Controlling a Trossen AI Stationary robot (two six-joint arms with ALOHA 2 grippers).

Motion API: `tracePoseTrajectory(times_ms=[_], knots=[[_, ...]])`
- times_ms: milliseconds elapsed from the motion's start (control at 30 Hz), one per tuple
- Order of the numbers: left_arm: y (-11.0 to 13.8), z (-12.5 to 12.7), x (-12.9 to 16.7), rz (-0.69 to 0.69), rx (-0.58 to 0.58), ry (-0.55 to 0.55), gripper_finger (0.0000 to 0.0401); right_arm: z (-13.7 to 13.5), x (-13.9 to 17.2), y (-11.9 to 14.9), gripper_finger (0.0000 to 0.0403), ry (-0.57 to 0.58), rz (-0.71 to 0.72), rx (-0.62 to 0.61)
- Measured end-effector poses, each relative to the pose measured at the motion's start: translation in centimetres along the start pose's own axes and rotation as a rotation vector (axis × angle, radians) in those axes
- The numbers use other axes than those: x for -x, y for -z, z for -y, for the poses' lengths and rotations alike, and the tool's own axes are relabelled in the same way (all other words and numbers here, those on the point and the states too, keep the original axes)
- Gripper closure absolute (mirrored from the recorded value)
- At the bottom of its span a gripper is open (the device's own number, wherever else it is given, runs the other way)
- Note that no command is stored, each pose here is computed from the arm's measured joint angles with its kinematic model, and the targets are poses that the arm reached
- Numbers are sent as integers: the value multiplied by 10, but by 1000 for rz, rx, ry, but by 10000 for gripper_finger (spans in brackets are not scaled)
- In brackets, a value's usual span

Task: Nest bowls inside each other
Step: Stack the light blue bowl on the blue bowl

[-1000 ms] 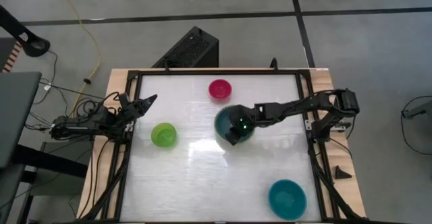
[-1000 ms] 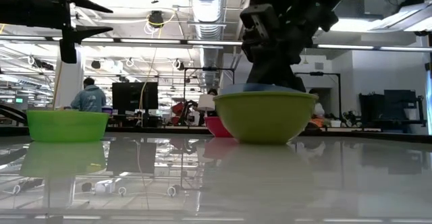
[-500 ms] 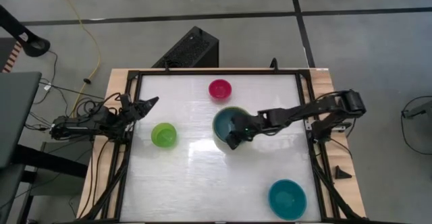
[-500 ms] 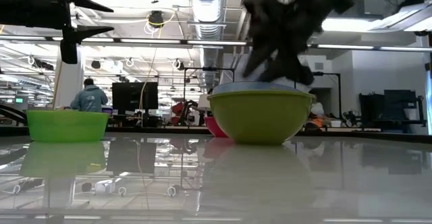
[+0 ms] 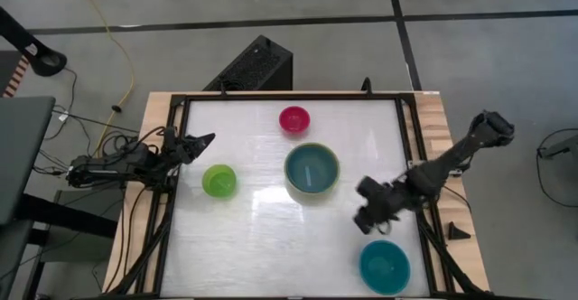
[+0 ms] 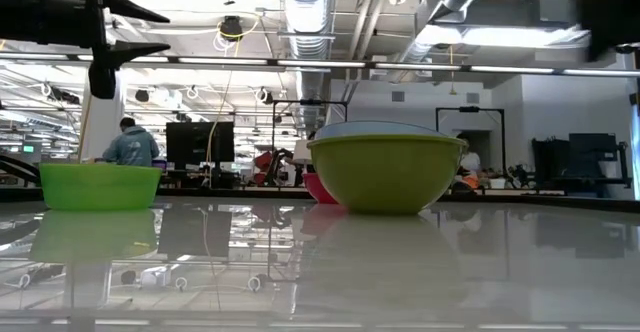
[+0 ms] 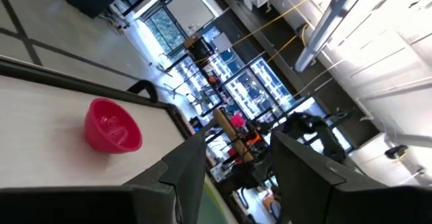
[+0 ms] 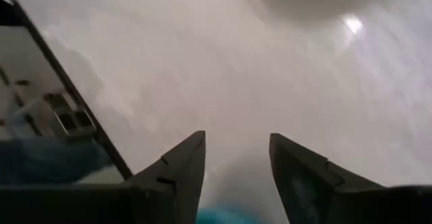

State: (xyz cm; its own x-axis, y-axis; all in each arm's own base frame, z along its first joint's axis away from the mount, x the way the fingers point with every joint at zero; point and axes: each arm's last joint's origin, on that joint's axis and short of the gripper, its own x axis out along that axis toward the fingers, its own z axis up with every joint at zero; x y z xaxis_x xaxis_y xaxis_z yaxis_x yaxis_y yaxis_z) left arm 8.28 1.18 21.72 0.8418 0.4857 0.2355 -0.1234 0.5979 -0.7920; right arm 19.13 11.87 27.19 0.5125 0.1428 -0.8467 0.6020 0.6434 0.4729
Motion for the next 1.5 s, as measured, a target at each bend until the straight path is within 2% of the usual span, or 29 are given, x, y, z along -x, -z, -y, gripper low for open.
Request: tracePoseTrajectory(times_ms=[233, 600, 833, 1133, 1233, 1300, 1467, 1500], knots=[[2, -2, 0, -20, -17, -19, 246, 10, 7, 56, 209, 164, -115, -72], [2, -2, 0, -24, -13, -14, 246, 6, -4, 121, 203, 204, -184, -90], [2, -2, 0, -24, -13, -15, 246, 9, -20, 148, 203, 286, -204, -112], [2, -2, 0, -25, -14, -18, 246, 0, -52, 161, 206, 269, -206, -142], [2, -3, 0, -19, -10, -23, 246, -8, -64, 163, 224, 218, -212, -168], [2, -3, 0, -15, -8, -27, 246, -12, -73, 163, 250, 193, -213, -188], [2, -3, 0, -7, -7, -34, 246, -26, -88, 156, 366, 61, -128, -202], [2, -3, 0, -7, -7, -34, 246, -28, -89, 152, 370, 41, -90, -216]])
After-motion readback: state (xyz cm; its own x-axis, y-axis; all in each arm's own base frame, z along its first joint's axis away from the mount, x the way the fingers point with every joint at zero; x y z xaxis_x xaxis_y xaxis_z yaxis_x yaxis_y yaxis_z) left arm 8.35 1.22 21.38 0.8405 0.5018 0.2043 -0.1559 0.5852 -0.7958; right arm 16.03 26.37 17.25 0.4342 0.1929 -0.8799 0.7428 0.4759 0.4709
